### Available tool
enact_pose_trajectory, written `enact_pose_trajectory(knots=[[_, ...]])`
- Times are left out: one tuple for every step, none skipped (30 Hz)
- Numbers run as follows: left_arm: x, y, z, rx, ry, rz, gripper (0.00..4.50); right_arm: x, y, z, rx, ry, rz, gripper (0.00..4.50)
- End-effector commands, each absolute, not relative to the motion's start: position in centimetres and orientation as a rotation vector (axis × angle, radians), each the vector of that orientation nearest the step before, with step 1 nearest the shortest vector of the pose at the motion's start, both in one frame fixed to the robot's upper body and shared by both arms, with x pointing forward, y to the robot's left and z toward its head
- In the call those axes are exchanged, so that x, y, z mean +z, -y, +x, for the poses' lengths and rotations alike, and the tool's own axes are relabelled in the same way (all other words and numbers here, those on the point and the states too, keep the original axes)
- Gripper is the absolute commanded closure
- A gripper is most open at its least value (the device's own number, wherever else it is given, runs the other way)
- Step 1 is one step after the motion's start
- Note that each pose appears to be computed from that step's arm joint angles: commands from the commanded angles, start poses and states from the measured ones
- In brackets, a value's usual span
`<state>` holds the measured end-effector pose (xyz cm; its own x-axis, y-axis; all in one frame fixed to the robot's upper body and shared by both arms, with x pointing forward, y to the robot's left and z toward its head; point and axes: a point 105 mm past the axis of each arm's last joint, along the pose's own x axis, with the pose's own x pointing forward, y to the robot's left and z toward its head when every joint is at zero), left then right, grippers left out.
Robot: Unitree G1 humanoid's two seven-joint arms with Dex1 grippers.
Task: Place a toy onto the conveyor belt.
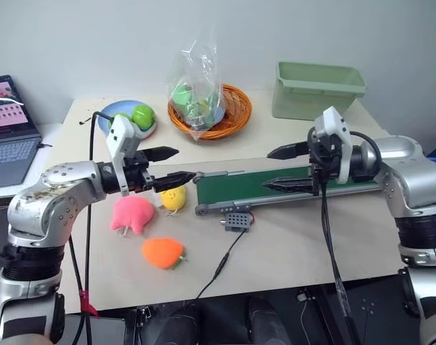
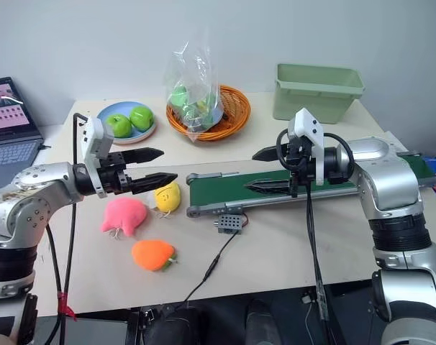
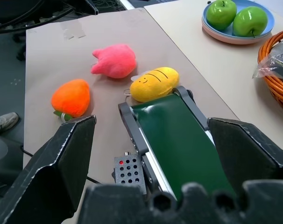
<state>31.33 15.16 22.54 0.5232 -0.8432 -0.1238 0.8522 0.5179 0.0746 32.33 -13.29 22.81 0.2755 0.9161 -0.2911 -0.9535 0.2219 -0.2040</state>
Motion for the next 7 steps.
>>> enact_pose_trajectory(knots=[[24.19, -15.67, 31.22, -1.010, -0.023, 0.155, 0.03, 24.73, 13.05, 32.10, 1.304, -0.032, -0.394, 0.00], [24.21, -15.66, 31.22, -1.010, -0.022, 0.154, 0.03, 24.75, 13.02, 32.11, 1.305, -0.031, -0.394, 0.00], [24.20, -15.62, 31.22, -1.010, -0.021, 0.154, 0.03, 24.76, 12.99, 32.12, 1.305, -0.030, -0.393, 0.00], [24.17, -15.57, 31.20, -1.011, -0.021, 0.152, 0.03, 24.77, 12.98, 32.14, 1.305, -0.029, -0.393, 0.00], [24.14, -15.53, 31.20, -1.010, -0.021, 0.152, 0.03, 24.77, 12.98, 32.14, 1.305, -0.029, -0.393, 0.00], [24.14, -15.53, 31.21, -1.010, -0.021, 0.143, 0.03, 24.78, 12.97, 32.16, 1.304, -0.029, -0.393, 0.00], [24.08, -15.49, 31.19, -1.012, -0.024, 0.136, 0.03, 24.77, 12.98, 32.17, 1.303, -0.029, -0.392, 0.00]])
